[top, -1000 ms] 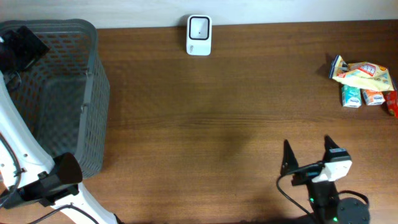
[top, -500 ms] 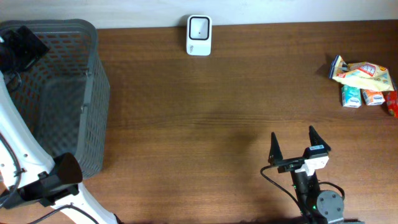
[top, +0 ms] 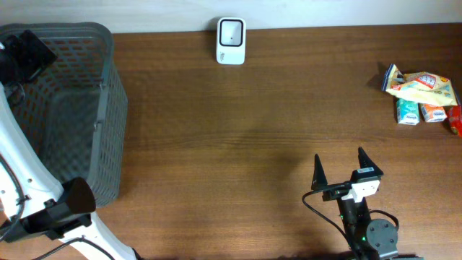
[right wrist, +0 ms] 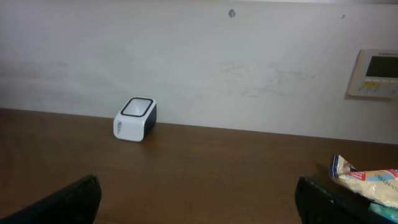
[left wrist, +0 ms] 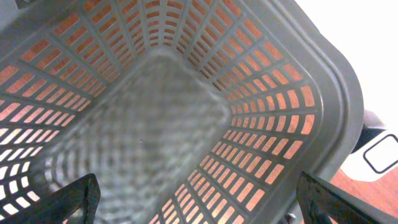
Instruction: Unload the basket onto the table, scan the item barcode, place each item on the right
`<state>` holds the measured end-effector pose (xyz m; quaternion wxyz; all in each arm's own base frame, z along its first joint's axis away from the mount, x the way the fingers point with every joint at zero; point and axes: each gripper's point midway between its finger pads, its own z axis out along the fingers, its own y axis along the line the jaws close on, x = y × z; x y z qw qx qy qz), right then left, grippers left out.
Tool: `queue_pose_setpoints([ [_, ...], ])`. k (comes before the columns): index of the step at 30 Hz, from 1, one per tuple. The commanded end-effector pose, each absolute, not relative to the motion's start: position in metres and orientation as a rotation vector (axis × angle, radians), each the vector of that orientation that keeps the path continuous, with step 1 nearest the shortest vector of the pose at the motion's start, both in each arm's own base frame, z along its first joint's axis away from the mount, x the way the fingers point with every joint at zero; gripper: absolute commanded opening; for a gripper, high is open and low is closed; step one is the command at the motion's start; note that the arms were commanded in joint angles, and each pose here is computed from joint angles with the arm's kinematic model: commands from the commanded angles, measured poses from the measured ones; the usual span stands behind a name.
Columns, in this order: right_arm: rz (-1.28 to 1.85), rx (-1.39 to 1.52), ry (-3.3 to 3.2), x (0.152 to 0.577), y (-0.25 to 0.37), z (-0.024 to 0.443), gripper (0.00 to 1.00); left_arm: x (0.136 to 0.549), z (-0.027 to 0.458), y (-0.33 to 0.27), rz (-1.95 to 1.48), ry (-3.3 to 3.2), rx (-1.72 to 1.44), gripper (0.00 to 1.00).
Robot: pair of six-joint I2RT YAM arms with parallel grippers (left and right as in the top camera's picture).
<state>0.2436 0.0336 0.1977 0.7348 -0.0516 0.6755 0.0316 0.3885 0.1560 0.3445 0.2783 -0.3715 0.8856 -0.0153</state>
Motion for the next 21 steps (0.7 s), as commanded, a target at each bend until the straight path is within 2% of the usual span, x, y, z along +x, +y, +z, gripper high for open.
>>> queue_pose_setpoints([
  [1,0.053,-0.107,1.482,0.244,0.030,0.196,0.99,0.384,0.354,0.155,-0.046,2.349,-0.994,0.99],
  [21,-0.074,0.055,1.419,0.242,-0.002,0.212,0.99,0.384,0.354,0.155,-0.046,2.349,-0.994,0.99],
])
